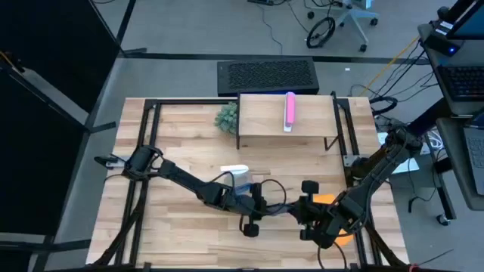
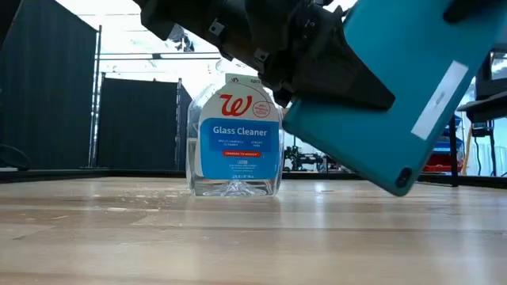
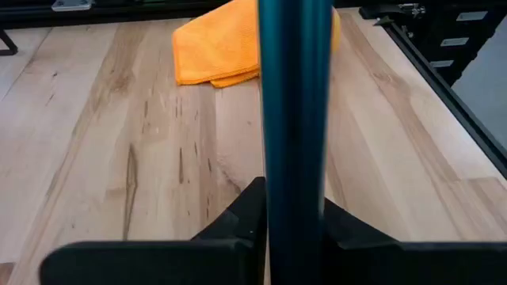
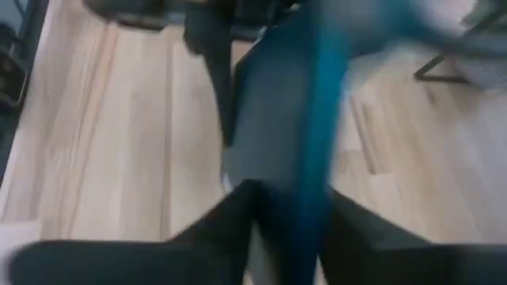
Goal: Apply microfiber cloth
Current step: Wipe the tablet with the microfiber cloth
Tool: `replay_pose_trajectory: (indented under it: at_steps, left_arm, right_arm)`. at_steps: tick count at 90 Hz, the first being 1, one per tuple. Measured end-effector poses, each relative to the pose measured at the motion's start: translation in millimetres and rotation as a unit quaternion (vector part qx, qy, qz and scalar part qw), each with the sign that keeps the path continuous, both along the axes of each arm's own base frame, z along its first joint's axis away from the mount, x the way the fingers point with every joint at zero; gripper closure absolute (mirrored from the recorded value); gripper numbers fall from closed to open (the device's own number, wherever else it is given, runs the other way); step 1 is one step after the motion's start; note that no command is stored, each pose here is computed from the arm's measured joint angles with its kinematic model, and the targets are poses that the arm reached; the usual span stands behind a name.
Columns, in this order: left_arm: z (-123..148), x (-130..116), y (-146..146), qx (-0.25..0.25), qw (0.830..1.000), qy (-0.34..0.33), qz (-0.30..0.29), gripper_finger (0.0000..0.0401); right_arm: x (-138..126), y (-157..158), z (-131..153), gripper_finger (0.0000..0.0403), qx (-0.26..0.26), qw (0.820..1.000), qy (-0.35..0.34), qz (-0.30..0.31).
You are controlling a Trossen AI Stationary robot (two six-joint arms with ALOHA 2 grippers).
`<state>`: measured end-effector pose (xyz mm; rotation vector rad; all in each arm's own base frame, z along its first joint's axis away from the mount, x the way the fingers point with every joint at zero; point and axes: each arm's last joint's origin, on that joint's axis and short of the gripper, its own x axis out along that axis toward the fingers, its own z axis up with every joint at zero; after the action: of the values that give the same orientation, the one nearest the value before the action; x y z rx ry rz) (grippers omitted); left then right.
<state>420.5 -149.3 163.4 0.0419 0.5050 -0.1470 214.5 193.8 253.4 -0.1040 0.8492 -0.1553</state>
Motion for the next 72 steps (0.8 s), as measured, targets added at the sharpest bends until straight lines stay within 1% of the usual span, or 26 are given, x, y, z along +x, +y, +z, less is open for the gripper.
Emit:
replay_pose_trajectory:
  at_steps: [2, 5, 14, 25, 31, 46, 59, 72]
  left_arm:
    - [-0.1, 0.0, 0.2, 0.001, 1.0, 0.0, 0.002, 0.0364]
    - [-0.1, 0.2, 0.6, 0.001, 1.0, 0.0, 0.002, 0.0363]
    - [-0.8, -0.3, 0.5, 0.005, 1.0, 0.004, -0.001, 0.0361]
    - [-2.7, -1.5, 0.7, 0.005, 1.0, 0.02, -0.003, 0.035]
    - [-5.1, -3.6, -1.3, -0.001, 0.999, 0.035, -0.021, 0.0333]
    - [-6.3, -5.2, -3.5, -0.035, 0.996, 0.054, -0.058, 0.0272]
    - [-7.3, -6.0, -3.5, -0.049, 0.996, 0.064, -0.042, 0.0231]
    - [-8.4, -7.1, -3.8, -0.046, 0.996, 0.069, -0.031, 0.0215]
  right_arm:
    - [0.1, 0.5, 0.1, 0.0377, 0.004, 1.0, 0.002, 0.004]
    - [0.0, 0.6, 0.2, 0.0386, 0.002, 1.0, 0.004, 0.007]
    - [-3.1, 1.9, -0.1, 0.0387, -0.001, 1.0, 0.012, 0.016]
    - [-11.6, 2.0, -3.0, 0.0394, -0.008, 0.999, 0.046, 0.021]
    - [-20.0, 2.8, -4.8, 0.0395, -0.017, 0.997, 0.074, 0.029]
    - [-34.2, 5.9, -5.8, 0.0395, -0.028, 0.995, 0.095, 0.022]
    - [-41.9, 4.6, -9.0, 0.0395, -0.058, 0.992, 0.109, 0.007]
    - [-36.2, 5.4, -19.5, 0.0395, -0.1, 0.988, 0.115, 0.002]
